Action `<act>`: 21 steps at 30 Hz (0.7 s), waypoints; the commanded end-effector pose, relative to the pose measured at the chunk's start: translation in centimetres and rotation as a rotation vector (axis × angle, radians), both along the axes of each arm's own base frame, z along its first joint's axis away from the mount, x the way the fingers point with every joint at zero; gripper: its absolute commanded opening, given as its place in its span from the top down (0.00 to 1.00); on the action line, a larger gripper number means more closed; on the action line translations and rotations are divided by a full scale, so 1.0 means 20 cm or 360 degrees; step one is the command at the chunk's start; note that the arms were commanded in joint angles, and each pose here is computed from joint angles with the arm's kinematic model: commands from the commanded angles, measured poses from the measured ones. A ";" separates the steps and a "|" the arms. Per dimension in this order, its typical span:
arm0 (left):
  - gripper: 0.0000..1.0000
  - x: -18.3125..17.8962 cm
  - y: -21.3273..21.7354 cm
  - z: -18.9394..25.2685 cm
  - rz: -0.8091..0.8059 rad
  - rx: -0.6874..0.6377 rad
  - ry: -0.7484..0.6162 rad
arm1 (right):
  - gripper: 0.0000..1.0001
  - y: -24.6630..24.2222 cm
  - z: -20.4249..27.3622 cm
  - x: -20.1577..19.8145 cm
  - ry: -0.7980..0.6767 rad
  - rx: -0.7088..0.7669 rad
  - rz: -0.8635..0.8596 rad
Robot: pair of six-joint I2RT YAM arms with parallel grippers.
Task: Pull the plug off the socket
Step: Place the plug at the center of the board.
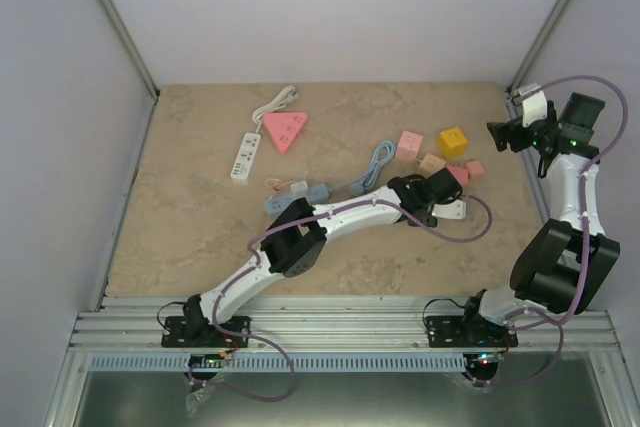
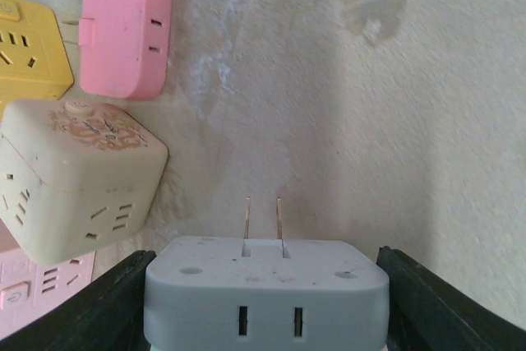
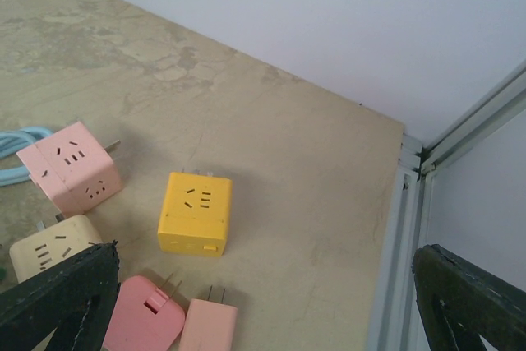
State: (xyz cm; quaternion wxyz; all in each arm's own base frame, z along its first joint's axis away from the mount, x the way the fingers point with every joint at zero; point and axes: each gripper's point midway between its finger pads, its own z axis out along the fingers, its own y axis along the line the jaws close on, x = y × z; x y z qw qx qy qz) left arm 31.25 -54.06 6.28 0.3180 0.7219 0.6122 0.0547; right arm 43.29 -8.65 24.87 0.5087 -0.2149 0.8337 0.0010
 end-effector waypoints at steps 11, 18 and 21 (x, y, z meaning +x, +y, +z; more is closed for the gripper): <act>0.13 0.00 -0.10 -0.10 0.0057 -0.0155 0.0061 | 0.02 0.03 0.04 -0.02 -0.0046 0.0036 0.0029; 0.00 -0.01 -0.09 -0.07 0.0070 -0.0185 0.0080 | 0.02 0.03 0.02 -0.02 -0.0037 0.0043 0.0040; 0.00 -0.02 -0.10 -0.03 0.0071 -0.0222 0.0115 | 0.02 0.03 0.02 -0.02 -0.0030 0.0048 0.0041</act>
